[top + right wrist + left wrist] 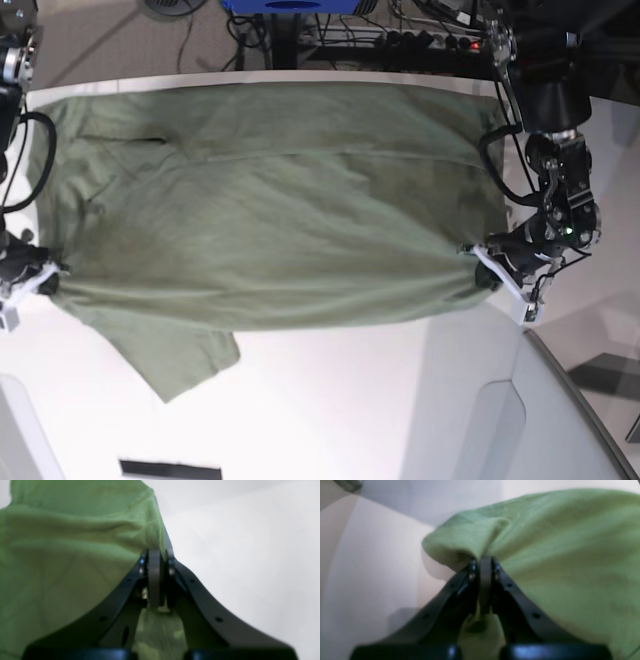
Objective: Layout the t-shirt on the table in an organized manner, then fold the t-shirt properly
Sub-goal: 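Slide the left gripper along the side edge toward the hem and grasp, then fold the shirt lengthwise with both grippers, then open the left gripper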
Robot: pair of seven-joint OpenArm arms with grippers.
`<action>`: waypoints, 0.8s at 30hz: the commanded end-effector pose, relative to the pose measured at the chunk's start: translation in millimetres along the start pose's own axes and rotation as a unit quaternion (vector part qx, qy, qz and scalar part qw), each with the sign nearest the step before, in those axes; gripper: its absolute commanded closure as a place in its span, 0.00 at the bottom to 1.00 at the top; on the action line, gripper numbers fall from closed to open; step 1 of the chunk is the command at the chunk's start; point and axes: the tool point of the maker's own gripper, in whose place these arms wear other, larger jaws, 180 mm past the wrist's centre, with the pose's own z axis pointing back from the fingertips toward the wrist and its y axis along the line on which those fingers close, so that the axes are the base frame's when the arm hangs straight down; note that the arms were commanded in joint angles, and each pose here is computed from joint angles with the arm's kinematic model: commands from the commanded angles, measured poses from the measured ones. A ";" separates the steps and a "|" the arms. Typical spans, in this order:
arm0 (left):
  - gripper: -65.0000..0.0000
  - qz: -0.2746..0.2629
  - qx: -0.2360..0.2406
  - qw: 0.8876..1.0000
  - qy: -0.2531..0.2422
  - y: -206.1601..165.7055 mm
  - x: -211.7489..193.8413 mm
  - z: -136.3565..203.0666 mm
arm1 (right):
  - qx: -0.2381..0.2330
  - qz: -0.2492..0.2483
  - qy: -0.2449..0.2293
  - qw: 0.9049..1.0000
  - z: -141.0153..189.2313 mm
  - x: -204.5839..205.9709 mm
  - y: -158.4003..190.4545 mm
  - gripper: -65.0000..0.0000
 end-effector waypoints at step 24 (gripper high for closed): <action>0.42 -0.080 0.027 0.996 0.033 14.0 -29.6 37.7 | -0.029 -0.006 0.066 0.997 49.8 -21.6 -4.7 0.46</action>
